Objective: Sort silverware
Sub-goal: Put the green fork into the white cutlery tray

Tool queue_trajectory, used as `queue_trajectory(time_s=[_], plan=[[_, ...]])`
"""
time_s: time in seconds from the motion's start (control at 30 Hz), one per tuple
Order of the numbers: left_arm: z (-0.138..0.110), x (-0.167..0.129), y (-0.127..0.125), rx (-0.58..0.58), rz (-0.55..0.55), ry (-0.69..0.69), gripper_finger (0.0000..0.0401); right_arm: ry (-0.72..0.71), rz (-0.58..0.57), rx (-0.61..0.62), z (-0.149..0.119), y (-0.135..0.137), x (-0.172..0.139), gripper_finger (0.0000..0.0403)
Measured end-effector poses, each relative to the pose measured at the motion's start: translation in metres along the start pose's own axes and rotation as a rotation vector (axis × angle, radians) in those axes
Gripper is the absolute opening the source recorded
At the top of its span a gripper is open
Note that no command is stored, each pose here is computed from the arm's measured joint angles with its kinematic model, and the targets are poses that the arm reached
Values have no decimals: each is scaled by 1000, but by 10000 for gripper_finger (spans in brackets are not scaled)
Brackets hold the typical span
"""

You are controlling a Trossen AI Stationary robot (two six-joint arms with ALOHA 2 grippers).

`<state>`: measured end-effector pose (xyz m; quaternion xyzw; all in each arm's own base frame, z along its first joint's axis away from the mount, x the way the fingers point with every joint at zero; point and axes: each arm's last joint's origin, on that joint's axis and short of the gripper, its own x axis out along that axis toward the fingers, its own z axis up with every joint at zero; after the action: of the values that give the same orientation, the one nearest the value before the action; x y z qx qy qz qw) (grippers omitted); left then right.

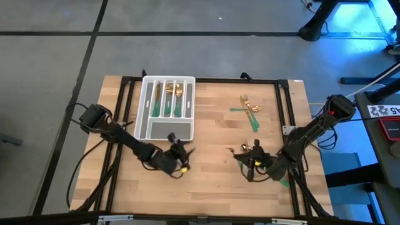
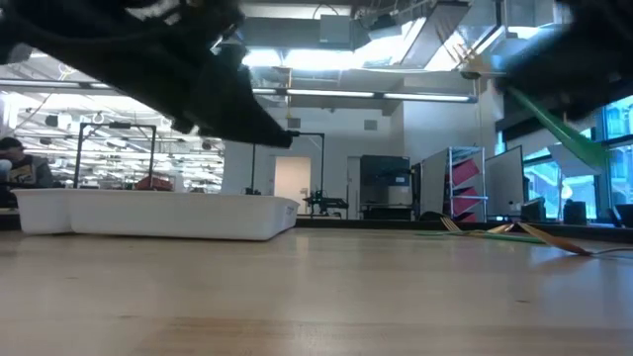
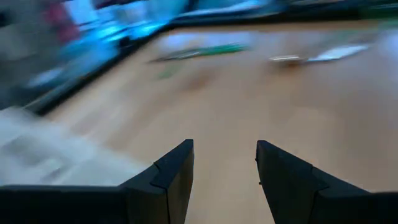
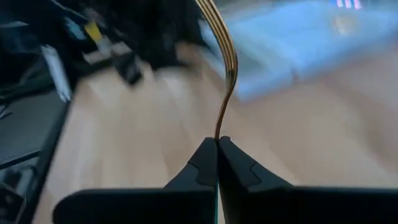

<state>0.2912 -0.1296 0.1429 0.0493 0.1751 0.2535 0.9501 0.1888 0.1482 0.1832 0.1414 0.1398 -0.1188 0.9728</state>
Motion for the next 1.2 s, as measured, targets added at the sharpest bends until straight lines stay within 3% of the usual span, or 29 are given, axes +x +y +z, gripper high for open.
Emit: queue_trajectory(time_s=[0.13, 0.2, 0.27, 0.37, 0.47, 0.57, 0.83, 1.03, 1.2], plan=[[-2, -12, -8, 55, -492, -115, 164, -178, 120, -165, 26, 10, 13, 0], [1, -18, -8, 24, -601, -201, 164, -265, 200, -219, 37, 12, 19, 0], [7, -21, -7, -8, -605, -277, 164, -348, 285, -253, 44, 13, 25, 0], [21, -19, -5, 0, -490, -364, 164, -454, 381, -271, 52, 10, 34, 0], [40, -10, -3, -14, -365, -414, 164, -505, 396, -280, 57, 6, 41, 0], [56, 2, 2, -41, -325, -440, 164, -524, 373, -284, 63, 2, 45, 0], [74, 30, 16, -88, -599, -473, 164, -539, 374, -286, 67, 2, 47, 0], [70, 42, 25, -68, -613, -421, 169, -550, 339, -319, 68, 1, 47, 0], [66, 56, 30, -117, -632, -421, 210, -553, 307, -317, 69, 0, 48, 0]])
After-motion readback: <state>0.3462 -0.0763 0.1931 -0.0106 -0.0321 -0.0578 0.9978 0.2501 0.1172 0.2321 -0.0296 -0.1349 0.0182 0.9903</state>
